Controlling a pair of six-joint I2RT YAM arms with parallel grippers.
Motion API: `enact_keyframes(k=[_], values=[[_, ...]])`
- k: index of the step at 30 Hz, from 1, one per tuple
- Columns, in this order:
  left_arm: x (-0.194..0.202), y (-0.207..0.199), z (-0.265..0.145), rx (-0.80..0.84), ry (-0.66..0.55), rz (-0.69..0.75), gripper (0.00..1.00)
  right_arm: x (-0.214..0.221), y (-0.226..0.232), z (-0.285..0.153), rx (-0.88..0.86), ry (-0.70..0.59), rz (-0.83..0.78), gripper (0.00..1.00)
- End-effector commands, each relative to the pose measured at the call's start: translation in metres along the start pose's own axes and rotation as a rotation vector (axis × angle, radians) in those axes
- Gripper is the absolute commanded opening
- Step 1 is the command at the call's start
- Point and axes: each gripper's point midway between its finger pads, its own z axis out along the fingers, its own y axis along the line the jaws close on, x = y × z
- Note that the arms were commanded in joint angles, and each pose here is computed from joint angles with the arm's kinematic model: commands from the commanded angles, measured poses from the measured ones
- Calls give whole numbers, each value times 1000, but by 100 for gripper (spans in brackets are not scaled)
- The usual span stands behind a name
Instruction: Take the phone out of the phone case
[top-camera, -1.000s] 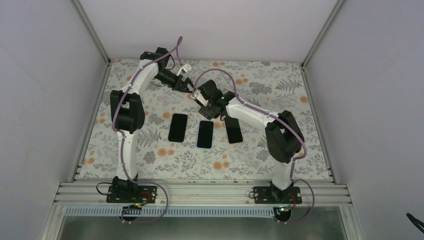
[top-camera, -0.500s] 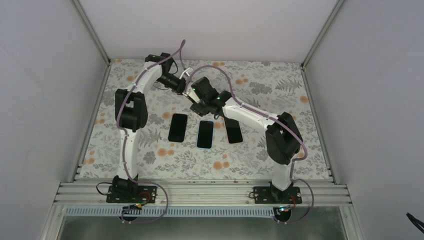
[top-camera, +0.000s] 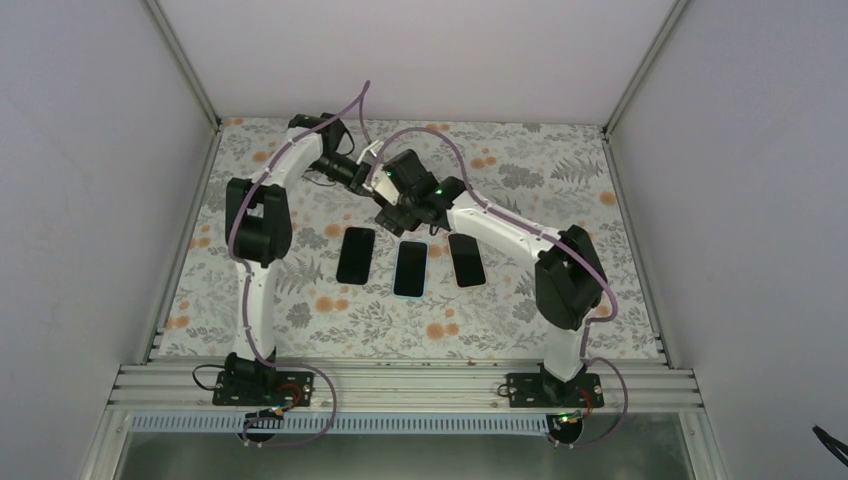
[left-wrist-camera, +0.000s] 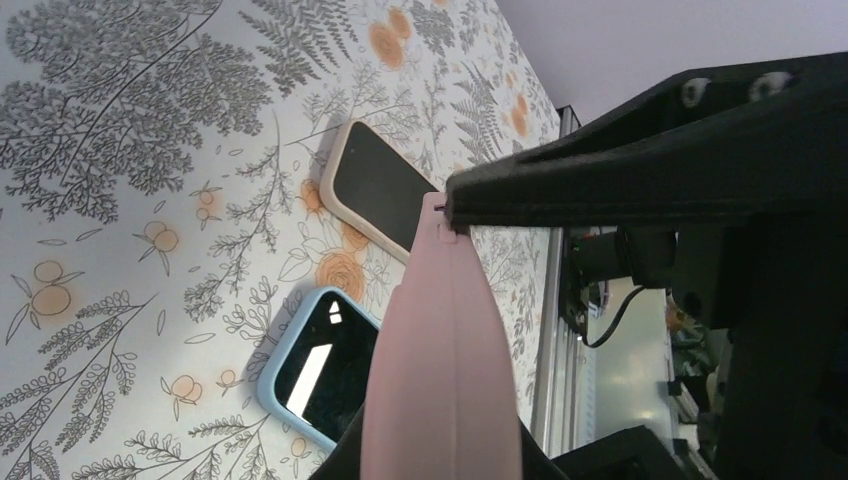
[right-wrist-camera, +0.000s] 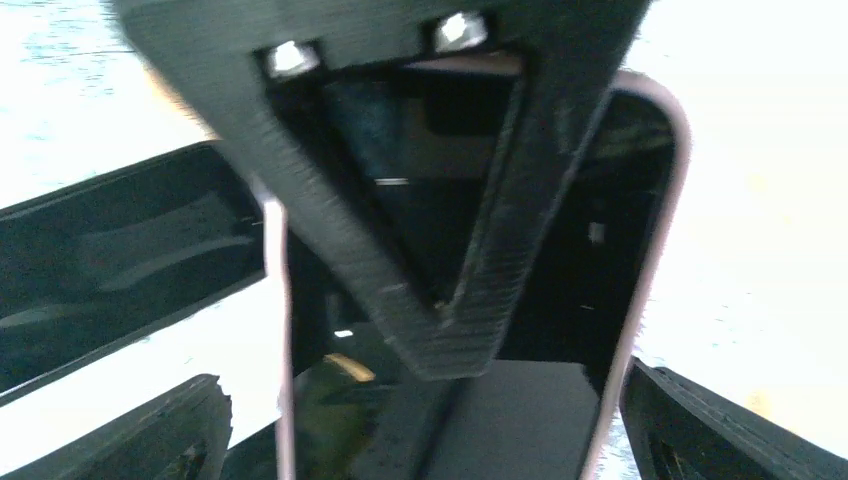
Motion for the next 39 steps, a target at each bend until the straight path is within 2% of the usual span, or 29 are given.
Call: enact_keyframes(k=[1,6,10,12,18,22,29,39], values=[[-16,-56,-22,32,-72,207,2,-5,-2,-44,-174,-59,20,100],[-5,-74,-30,-25,-53,393,2,29,-27,-114,-292,-222,-34,100],[11,-102,-32,-25,-52,658,2,64,-33,-145,-421,-417,-94,100],[14,-111,-32,-32,-67,732,2,71,-30,-150,-457,-469,-96,100],[21,-114,-21,-145,-34,817,2,68,-15,-141,-662,-442,-52,98],[19,-118,-23,-190,-66,841,2,68,-8,-128,-772,-414,2,96],[20,-117,-20,-169,-69,825,2,68,-8,-117,-770,-391,23,94],[22,-126,-12,-125,-61,827,2,63,-32,-91,-631,-358,86,92]])
